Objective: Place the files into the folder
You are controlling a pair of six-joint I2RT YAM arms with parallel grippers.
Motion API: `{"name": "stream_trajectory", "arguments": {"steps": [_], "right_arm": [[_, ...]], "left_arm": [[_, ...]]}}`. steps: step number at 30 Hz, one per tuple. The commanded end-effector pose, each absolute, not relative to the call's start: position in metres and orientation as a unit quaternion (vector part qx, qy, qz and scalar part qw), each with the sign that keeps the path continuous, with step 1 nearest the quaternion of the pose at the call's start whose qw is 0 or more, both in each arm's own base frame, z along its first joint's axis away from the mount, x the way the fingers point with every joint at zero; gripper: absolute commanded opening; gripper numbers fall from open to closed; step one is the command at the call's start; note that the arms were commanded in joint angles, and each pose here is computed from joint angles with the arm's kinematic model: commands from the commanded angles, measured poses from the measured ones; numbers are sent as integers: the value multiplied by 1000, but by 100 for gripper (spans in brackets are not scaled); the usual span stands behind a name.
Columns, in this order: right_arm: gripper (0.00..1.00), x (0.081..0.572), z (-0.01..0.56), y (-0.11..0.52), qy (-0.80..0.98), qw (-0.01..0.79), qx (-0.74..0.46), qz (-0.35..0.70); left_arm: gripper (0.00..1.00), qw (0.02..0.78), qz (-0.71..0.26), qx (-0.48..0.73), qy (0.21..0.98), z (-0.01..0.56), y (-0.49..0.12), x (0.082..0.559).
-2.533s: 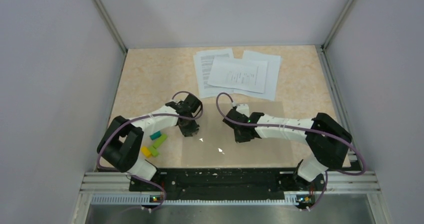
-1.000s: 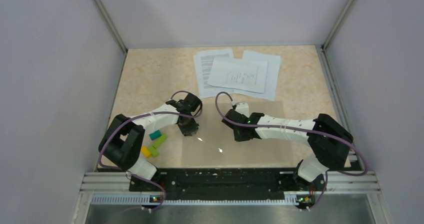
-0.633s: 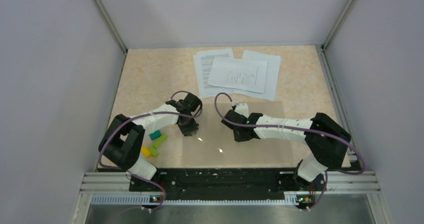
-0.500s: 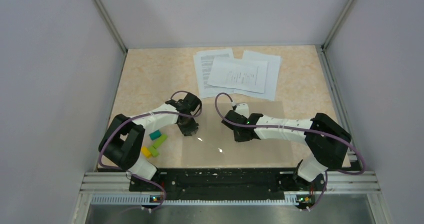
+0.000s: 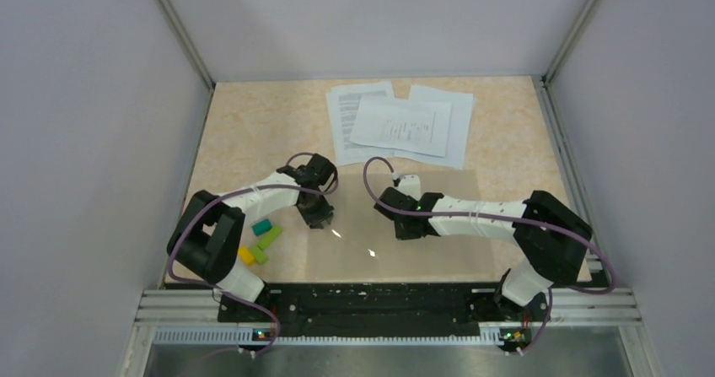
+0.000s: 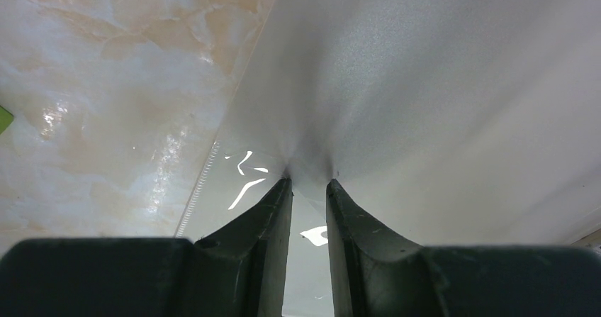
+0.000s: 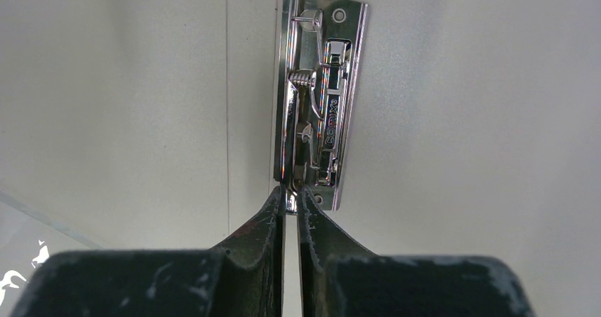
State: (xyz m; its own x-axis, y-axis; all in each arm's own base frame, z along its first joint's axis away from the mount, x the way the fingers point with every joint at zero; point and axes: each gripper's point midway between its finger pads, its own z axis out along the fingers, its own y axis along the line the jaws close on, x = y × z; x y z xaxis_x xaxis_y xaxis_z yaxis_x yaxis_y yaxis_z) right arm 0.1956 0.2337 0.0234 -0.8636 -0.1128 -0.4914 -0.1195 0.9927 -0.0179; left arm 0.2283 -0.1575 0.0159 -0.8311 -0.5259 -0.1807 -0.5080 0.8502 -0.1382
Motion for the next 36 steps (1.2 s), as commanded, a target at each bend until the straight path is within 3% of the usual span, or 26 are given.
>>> {"name": "stream_trajectory", "arguments": {"steps": [1,12,36], "right_arm": [[6,167,-12,180,972,197,-84,-101],[6,165,-11,160,965,198,-81,-151],[7,165,-1,156,967,208,-61,-135]], "left_arm": [[31,84,50,-270,958,-16,-119,209],[31,73,56,-279,956,-19,-112,211],[31,68,58,-289,953,-20,-105,211]]}}
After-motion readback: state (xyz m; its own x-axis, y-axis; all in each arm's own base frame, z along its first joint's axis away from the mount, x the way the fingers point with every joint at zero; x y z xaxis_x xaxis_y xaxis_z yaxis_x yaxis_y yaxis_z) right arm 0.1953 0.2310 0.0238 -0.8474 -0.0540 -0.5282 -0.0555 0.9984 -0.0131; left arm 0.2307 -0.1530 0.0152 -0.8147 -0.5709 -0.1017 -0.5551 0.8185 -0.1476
